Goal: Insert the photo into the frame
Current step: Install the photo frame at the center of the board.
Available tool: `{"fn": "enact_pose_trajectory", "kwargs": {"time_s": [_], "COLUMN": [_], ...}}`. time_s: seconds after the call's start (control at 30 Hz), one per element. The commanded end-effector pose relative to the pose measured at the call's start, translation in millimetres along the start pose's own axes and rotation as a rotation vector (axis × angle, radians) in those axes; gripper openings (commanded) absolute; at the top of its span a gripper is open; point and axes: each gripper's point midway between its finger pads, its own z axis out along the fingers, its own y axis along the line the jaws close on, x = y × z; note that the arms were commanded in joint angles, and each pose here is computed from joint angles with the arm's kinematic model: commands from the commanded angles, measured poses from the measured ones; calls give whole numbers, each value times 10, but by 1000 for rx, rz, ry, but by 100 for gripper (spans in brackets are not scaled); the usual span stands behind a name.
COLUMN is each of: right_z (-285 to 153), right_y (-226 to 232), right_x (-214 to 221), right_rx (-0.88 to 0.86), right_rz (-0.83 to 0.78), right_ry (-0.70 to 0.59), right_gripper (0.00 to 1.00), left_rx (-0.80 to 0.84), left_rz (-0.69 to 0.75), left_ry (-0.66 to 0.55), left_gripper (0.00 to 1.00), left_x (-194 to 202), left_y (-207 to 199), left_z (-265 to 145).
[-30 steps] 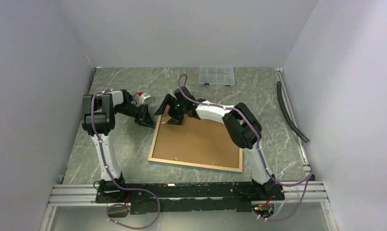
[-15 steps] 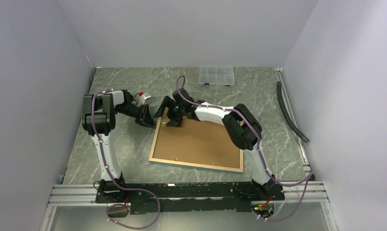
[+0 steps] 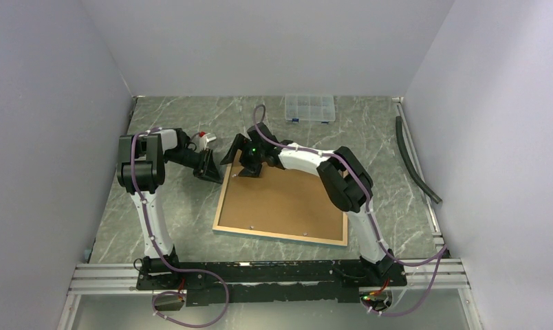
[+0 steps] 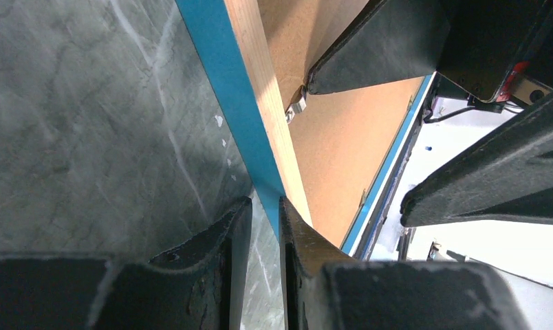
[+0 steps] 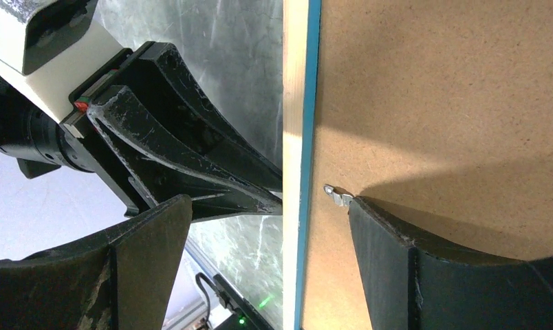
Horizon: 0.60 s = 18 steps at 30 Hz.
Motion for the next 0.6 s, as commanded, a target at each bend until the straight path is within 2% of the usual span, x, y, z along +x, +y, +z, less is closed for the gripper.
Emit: {"fn": "enact_pose_trajectory", "kwargs": {"time_s": [0.0, 0.2, 0.4, 0.57], "right_z": [72, -98, -154, -118], "right_y": [-17, -35, 44, 100], "right_x": [-63, -61, 96, 122], "right_rx": [-3, 18, -30, -42], "right_rz": [-12, -16, 13, 15], "right_ry": [-8, -20, 7, 13], "right_gripper": [89, 89, 89, 89], "left_rx": [16, 9, -12, 36], "left_rz": [53, 62, 46, 26], "left_ry": [-5, -12, -76, -84], "left_gripper": [28, 28, 31, 40], "left_x": [-37, -72, -334, -397], "left_y": [-145, -157, -138, -214], "left_z": [-19, -54, -106, -75]}}
